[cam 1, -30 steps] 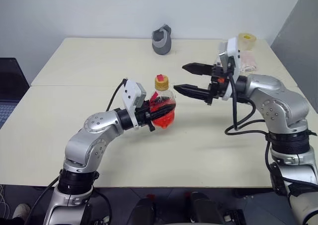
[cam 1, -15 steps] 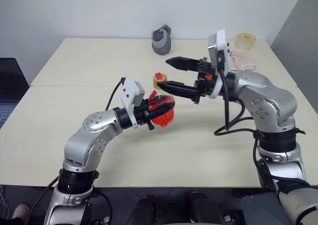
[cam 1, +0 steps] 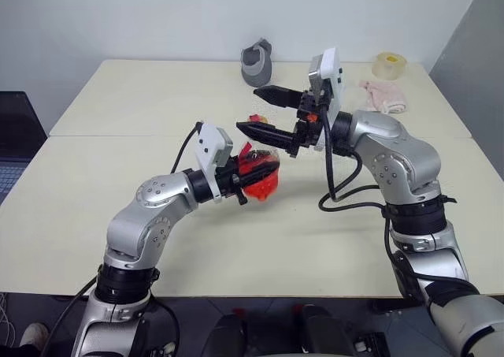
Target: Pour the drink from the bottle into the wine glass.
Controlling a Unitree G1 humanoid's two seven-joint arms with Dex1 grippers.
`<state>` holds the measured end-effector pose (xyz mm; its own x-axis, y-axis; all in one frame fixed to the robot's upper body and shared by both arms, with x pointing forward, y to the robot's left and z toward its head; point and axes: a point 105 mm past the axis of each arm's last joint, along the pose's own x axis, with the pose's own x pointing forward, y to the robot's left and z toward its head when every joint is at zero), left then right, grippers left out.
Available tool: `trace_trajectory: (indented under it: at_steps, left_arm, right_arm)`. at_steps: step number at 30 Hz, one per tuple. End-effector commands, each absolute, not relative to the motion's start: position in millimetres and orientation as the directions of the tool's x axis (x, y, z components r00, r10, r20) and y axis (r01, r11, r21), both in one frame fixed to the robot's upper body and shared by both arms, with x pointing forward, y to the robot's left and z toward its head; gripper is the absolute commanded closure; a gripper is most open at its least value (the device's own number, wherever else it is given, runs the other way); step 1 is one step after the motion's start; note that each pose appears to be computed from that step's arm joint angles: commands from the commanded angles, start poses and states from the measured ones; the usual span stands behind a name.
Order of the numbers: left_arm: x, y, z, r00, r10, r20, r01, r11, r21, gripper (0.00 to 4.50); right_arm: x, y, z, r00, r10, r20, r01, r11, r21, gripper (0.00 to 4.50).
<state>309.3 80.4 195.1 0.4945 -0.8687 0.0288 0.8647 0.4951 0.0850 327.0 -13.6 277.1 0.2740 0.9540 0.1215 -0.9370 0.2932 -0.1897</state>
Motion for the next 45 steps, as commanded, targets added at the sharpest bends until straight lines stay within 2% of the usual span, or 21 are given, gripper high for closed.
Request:
trace_trajectory:
  at_steps: [1,14,18,25,34,45]
  left_arm:
    - [304.7,78.7,212.7,0.476,-0.875,0.087,0.864,0.484,0.14,3.1]
    - [304.2,79.3,212.2,0.472,-0.877,0.088,0.867,0.48,0.138,3.1]
    - [304.2,79.4,212.3,0.47,-0.878,0.088,0.868,0.478,0.138,3.1]
    - [304.2,79.1,211.3,0.467,-0.88,0.087,0.869,0.474,0.139,3.1]
    - [304.1,74.6,214.0,0.46,-0.882,0.098,0.871,0.47,0.143,3.1]
    - [301.9,74.7,212.5,0.467,-0.878,0.1,0.867,0.477,0.142,3.1]
  right_arm:
    - [325.2,-24.6,292.8,0.289,0.946,0.144,-0.916,0.317,-0.247,0.02]
    - [326.5,-69.6,282.7,0.39,0.919,0.062,-0.885,0.392,-0.252,0.02]
    - [321.3,-73.4,277.6,0.379,0.924,0.038,-0.891,0.376,-0.254,0.02]
    - [298.6,-51.8,279.5,0.254,0.966,0.057,-0.943,0.26,-0.208,0.02]
    - [310.3,-18.4,295.6,0.266,0.95,0.162,-0.934,0.296,-0.202,0.02]
    - [303.1,-10.6,292.0,0.196,0.97,0.144,-0.959,0.22,-0.179,0.02]
